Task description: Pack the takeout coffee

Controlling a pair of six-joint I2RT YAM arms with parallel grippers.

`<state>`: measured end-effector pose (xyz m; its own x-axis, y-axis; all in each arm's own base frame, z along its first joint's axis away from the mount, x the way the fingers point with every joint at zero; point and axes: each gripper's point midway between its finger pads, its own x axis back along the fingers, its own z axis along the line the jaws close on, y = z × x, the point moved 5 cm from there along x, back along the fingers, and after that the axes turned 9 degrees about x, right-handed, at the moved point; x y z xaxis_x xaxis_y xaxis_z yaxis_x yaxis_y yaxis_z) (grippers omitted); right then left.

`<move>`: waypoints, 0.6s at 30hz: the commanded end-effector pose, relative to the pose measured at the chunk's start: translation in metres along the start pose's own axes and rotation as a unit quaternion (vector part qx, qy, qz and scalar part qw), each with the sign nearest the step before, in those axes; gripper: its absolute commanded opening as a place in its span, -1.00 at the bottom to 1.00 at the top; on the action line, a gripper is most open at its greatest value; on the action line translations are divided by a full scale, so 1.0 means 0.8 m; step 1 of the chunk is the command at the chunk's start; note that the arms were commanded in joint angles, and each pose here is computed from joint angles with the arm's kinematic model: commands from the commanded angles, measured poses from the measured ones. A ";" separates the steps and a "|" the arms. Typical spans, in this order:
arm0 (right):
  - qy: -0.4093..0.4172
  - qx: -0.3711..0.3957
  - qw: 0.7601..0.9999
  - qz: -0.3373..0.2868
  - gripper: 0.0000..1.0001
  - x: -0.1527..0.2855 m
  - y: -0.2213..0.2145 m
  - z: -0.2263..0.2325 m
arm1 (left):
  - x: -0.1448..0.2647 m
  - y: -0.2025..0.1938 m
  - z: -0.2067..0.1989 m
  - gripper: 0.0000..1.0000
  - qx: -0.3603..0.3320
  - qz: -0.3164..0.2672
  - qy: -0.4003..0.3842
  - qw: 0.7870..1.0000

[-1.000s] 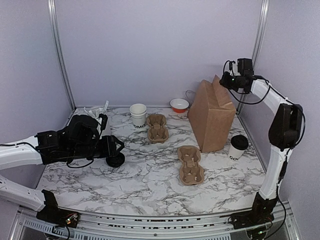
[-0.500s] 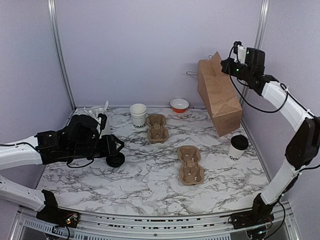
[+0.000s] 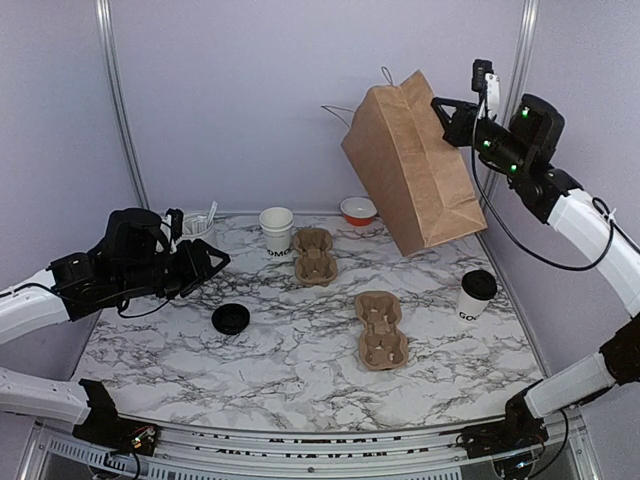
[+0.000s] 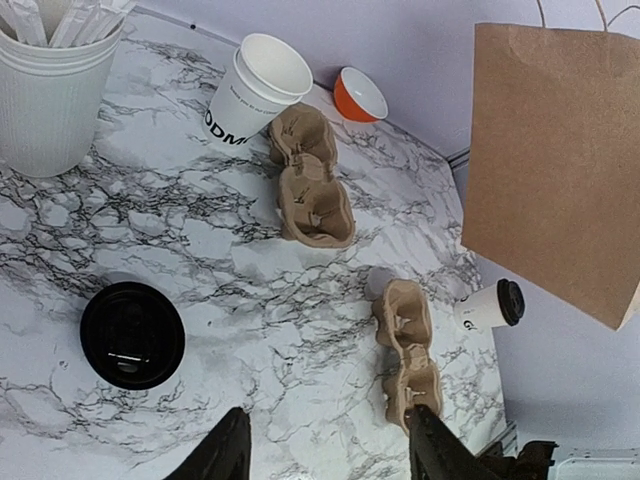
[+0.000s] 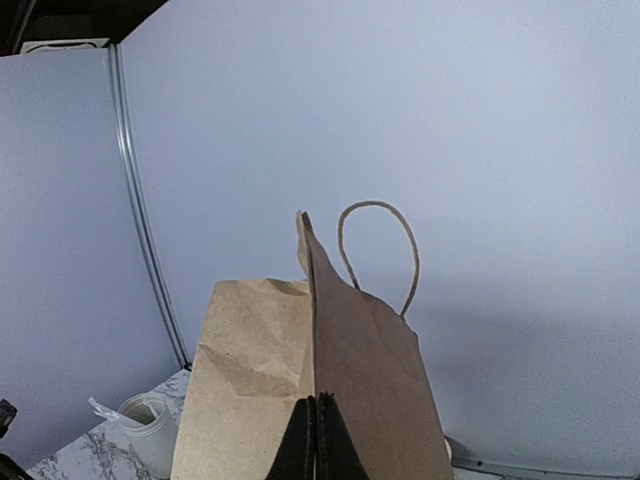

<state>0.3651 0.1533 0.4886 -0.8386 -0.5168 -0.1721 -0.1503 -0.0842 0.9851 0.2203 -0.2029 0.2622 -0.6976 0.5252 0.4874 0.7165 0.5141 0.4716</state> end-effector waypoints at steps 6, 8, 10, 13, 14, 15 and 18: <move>0.089 0.073 0.988 -0.099 -1.00 0.050 0.049 0.108 | 0.042 0.064 -0.103 0.17 0.145 -0.001 -0.233 0.962; 0.086 0.086 0.987 -0.101 -1.00 0.055 0.045 0.126 | 0.045 0.070 -0.123 0.18 0.177 0.011 -0.281 0.943; 0.086 0.098 0.986 -0.101 -1.00 0.059 0.040 0.144 | 0.049 0.076 -0.137 0.20 0.189 0.014 -0.309 0.932; 0.092 0.112 0.984 -0.100 -1.00 0.064 0.032 0.168 | 0.056 0.084 -0.149 0.24 0.199 0.009 -0.330 0.923; 0.091 0.116 0.984 -0.098 -1.00 0.065 0.028 0.174 | 0.058 0.087 -0.151 0.26 0.203 0.006 -0.335 0.920; 0.091 0.121 0.984 -0.098 -1.00 0.066 0.026 0.182 | 0.059 0.089 -0.153 0.30 0.208 0.005 -0.340 0.917; 0.099 0.133 0.982 -0.095 -1.00 0.071 0.019 0.209 | 0.063 0.093 -0.154 0.33 0.221 -0.005 -0.349 0.911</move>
<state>0.2452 0.2603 0.4782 -0.6530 -0.7136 -0.2537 -0.3653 0.0034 0.9309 0.2408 -0.2254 0.3795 -0.6549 0.7548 -0.0370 0.7492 0.6549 0.0988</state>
